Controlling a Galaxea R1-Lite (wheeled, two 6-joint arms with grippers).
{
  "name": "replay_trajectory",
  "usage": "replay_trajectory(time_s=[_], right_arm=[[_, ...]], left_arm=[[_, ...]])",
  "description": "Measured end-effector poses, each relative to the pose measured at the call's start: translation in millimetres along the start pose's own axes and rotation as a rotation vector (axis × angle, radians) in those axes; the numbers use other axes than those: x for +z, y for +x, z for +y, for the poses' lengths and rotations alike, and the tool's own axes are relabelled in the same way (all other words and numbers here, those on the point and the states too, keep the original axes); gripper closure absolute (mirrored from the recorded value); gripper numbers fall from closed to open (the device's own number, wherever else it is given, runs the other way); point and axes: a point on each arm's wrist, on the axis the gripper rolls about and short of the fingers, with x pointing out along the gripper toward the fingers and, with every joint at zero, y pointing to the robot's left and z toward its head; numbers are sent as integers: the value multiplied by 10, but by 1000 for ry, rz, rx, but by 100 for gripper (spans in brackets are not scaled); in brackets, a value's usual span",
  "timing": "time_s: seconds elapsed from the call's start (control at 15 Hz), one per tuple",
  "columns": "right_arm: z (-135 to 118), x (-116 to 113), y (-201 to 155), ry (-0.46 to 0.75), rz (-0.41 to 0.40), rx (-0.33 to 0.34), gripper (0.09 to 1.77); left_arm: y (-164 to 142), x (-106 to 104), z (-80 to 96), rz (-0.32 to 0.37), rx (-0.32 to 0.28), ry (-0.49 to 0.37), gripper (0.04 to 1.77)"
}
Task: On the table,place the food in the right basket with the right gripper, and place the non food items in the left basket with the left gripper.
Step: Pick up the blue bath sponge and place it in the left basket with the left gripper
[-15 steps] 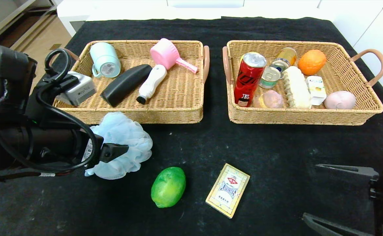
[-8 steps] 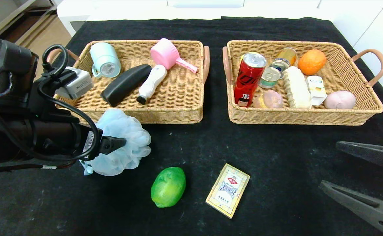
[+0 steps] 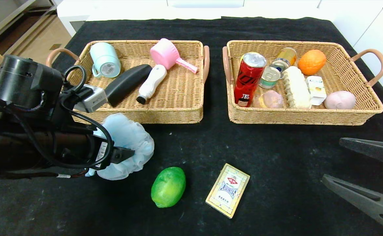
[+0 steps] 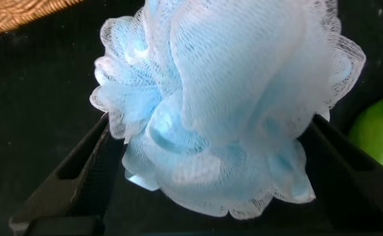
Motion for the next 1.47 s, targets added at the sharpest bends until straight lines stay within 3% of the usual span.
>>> replay_trajectory(time_s=[0.2,0.47,0.93,1.27,1.47], right_arm=[[-3,-1,0,0,1,-2,15],[-4,-7,5,2,4,-1,15],[-12,-37,32,6,20,-1,15],[-12,-45,33,7,23,0,15],[-13,-59,45,10,31,2,15]], left_arm=[[99,-38,-22,35,-1,6,9],[235,-37,-56,10,-2,1,9],[347,-62,-76,38,0,-3,9],[354,-77,-78,43,1,-3,78],[357,-82,-78,46,0,-2,101]])
